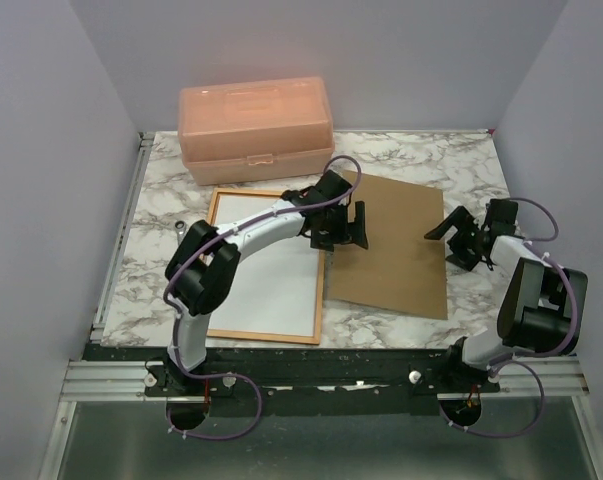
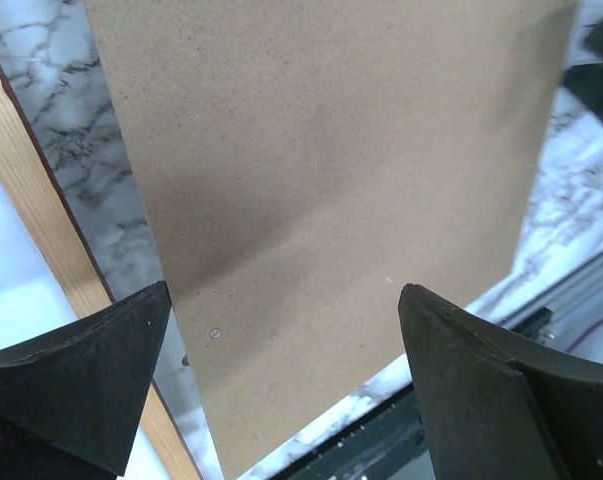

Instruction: Put the photo into the frame

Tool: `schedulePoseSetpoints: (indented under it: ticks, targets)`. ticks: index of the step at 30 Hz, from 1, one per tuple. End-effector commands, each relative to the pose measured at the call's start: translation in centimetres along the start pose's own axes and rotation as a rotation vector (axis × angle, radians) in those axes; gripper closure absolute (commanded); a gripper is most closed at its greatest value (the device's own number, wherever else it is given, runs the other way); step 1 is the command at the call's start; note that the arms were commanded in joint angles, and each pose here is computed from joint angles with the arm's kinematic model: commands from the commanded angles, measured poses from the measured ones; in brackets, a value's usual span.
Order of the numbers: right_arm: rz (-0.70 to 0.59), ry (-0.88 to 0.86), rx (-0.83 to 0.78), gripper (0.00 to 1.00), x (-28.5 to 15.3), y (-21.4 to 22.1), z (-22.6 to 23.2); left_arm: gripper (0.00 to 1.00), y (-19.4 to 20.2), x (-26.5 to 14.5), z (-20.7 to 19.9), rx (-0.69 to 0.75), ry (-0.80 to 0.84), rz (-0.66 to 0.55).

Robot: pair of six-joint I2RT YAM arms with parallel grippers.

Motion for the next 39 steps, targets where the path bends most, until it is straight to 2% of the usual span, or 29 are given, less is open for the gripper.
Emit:
schedulePoseSetpoints:
  ticks: [1, 8, 16, 20, 25, 30, 39]
  targets:
    - [0.211, 0.104, 0.068, 0.02, -1.4, 6.0, -3.2, 0.01, -0.6, -4.6, -4.4, 0.072, 0.113, -0.067]
    - [0.255, 0.01, 0.07, 0.02, -2.7, 7.9, -1.0, 0.01, 3.4, -6.5, -1.1, 0.038, 0.011, -0.048]
    - [0.311, -0.02, 0.022, 0.03, -1.9, 12.0, 1.5, 0.02, 7.1, -8.4, 4.3, -0.002, -0.167, -0.023]
    - [0.277, 0.017, 0.003, 0.03, -2.0, 11.8, 1.3, 0.01, 8.1, -9.7, 7.7, -0.013, -0.314, -0.01]
    - [0.157, 0.086, -0.047, 0.02, -2.8, 9.5, 0.9, 0.02, 8.7, -10.8, 10.3, -0.021, -0.413, -0.006]
    - [0.132, 0.147, -0.078, 0.02, -2.7, 9.0, -0.1, 0.02, 8.7, -10.8, 9.7, -0.004, -0.365, -0.024]
    - [0.295, 0.097, -0.064, 0.02, -0.6, 13.2, -0.3, 0.01, 8.5, -10.4, 8.3, -0.015, -0.214, -0.063]
Point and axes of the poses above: each gripper's point midway between its finger pads, its own x axis out along the fingers, its own z axis along the line the jaws close on, y = z × x, the point moved 1 cm from there along -x, back along the fingers, and after that the axes turned 14 degrees about x, right-handed, at the moved point
